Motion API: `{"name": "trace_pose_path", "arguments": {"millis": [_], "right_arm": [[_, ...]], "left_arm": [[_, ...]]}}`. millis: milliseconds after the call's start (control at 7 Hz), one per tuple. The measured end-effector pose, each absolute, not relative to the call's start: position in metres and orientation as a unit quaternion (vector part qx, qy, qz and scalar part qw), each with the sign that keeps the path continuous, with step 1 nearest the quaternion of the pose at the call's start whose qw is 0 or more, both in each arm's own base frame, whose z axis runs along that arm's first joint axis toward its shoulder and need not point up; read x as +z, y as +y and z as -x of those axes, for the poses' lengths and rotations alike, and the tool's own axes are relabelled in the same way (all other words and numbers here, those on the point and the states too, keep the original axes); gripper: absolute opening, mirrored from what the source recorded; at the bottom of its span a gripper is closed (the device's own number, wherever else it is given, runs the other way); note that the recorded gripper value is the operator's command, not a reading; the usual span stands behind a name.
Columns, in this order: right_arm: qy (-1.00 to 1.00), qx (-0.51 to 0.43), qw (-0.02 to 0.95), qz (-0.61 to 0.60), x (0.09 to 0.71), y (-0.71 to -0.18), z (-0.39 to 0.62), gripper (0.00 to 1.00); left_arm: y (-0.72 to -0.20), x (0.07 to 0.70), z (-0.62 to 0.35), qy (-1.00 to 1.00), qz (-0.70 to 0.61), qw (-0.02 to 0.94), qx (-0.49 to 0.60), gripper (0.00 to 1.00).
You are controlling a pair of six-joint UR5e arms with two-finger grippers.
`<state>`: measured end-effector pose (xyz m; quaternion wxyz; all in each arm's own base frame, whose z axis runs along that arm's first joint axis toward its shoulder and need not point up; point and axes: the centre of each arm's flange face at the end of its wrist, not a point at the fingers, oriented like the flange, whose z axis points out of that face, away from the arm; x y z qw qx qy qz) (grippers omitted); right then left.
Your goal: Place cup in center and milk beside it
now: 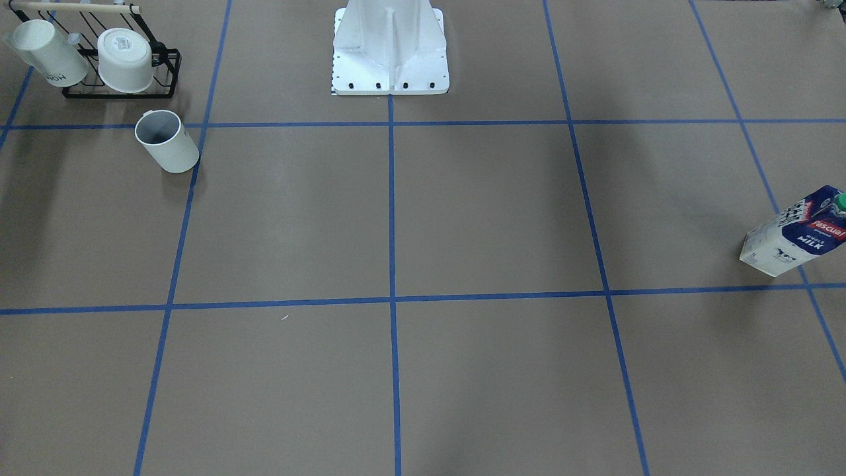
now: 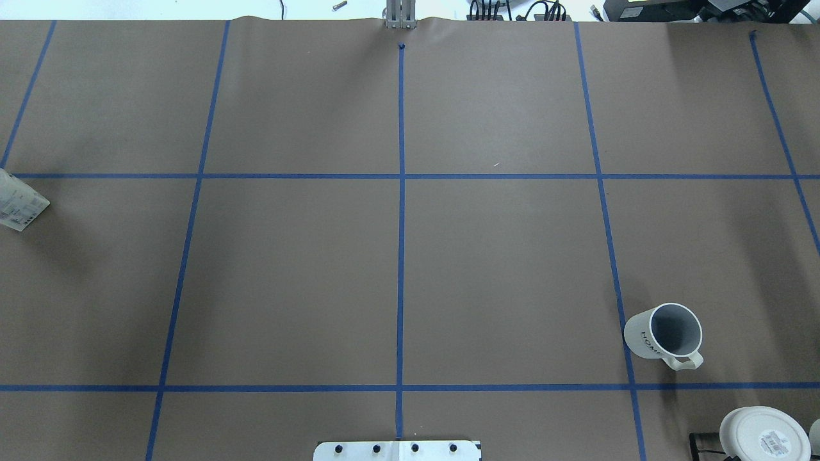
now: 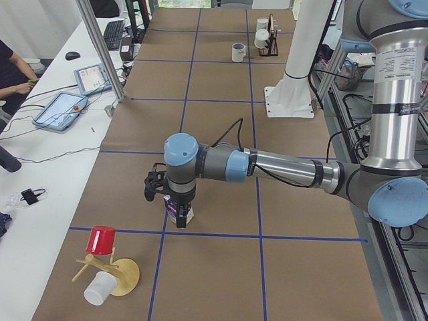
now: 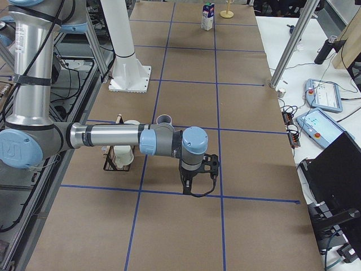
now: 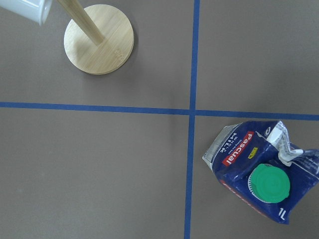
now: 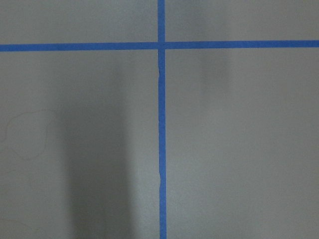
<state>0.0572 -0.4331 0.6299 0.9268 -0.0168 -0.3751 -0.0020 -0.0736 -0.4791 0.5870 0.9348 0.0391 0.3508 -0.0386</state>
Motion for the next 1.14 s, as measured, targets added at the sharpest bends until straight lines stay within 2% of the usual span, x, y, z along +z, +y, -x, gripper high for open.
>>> {"name": "trace_pose_path", "arguments": {"millis": [571, 1143], "right_arm": [[-0.398, -0.040, 0.915, -0.043, 0.593, -0.460, -0.043, 1.00], [-0.453, -0.207, 0.852, -0.158, 0.512, -0.476, 0.063, 1.00]], "left_arm": [[-0.505, 0.566, 0.064, 0.349, -0.065, 0.935, -0.027, 0.99], [-0.506, 0.568, 0.059, 0.353, -0.063, 0.933, -0.021, 0.99]]}}
